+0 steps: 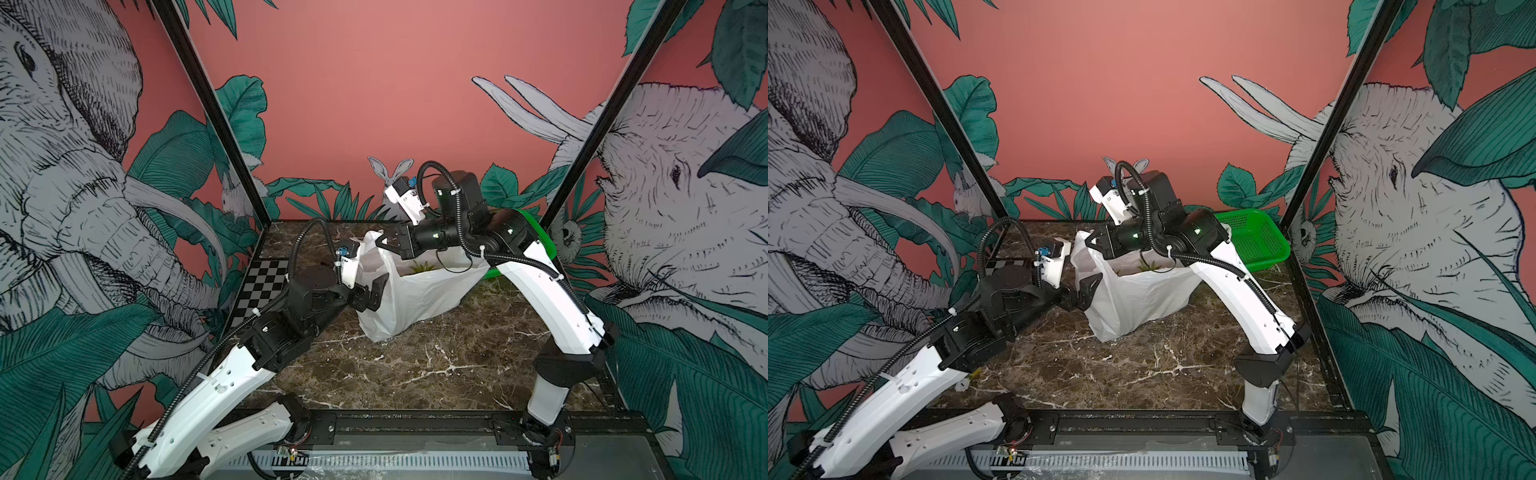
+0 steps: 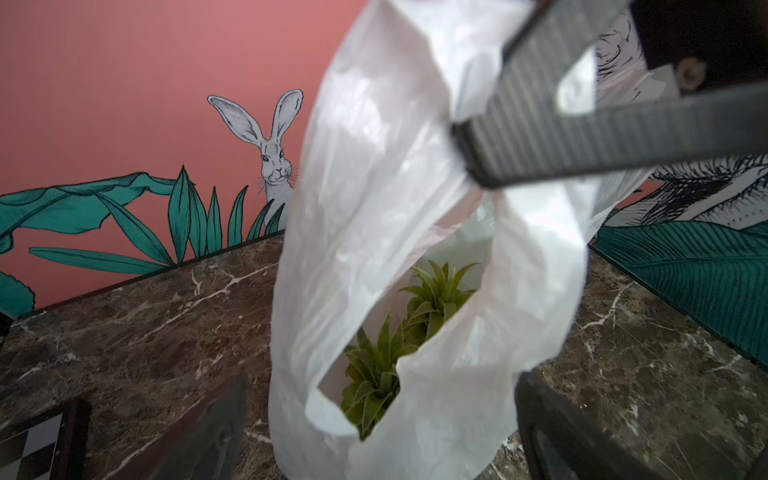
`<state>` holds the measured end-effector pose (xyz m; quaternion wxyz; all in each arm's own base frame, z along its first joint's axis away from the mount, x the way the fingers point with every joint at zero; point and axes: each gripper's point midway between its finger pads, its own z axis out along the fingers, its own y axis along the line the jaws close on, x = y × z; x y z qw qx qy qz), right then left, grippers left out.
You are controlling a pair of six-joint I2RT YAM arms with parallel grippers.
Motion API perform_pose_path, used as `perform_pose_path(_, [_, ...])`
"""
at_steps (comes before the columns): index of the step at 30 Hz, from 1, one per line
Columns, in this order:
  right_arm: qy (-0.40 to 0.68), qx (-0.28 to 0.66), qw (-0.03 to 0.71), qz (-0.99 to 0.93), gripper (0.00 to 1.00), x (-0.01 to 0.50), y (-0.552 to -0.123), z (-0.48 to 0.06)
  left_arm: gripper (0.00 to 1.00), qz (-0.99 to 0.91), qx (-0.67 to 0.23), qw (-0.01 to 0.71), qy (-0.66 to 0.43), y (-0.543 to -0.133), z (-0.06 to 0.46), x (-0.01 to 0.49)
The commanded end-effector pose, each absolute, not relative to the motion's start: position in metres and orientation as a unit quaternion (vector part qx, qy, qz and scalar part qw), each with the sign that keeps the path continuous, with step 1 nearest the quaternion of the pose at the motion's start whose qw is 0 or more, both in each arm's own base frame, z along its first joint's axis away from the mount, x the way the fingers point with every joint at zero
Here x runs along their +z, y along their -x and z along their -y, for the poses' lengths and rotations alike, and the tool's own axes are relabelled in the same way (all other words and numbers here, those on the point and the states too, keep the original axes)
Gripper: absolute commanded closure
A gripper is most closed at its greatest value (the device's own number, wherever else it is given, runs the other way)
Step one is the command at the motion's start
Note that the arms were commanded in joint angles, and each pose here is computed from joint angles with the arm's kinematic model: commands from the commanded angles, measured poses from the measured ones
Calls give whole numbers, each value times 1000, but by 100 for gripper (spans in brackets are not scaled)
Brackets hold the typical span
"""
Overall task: Place the pineapple into a plastic bag & tie a knot
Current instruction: Cross the plastic bag at the center of the board.
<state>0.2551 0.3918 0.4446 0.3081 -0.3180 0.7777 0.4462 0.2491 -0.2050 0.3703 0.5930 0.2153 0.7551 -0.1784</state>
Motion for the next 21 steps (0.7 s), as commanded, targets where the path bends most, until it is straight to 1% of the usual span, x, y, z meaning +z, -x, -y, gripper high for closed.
perform_pose_path(1, [321, 449, 313, -773, 100, 449, -256, -393, 1, -704, -185, 648, -226, -252, 210, 404])
perform_pose_path(6, [324, 443, 313, -775, 100, 447, -258, -394, 0, -688, -181, 667, -224, -254, 210, 407])
perform_pose_path(10, [322, 443, 314, -775, 100, 448, -260, -393, 1, -680, -191, 670, -230, -258, 220, 405])
perform_pose_path(15, [317, 446, 319, -774, 100, 452, -263, -391, 1, -688, -187, 661, -233, -273, 235, 387])
perform_pose_path(17, [314, 448, 321, -773, 100, 455, -264, -389, 4, -688, -186, 662, -232, -277, 238, 384])
perform_pose_path(18, [314, 448, 321, -773, 100, 455, -264, -389, 7, -688, -188, 662, -232, -278, 241, 384])
perform_pose_path(21, [310, 447, 324, -774, 100, 455, -267, -387, 23, -689, -192, 657, -238, -282, 246, 382])
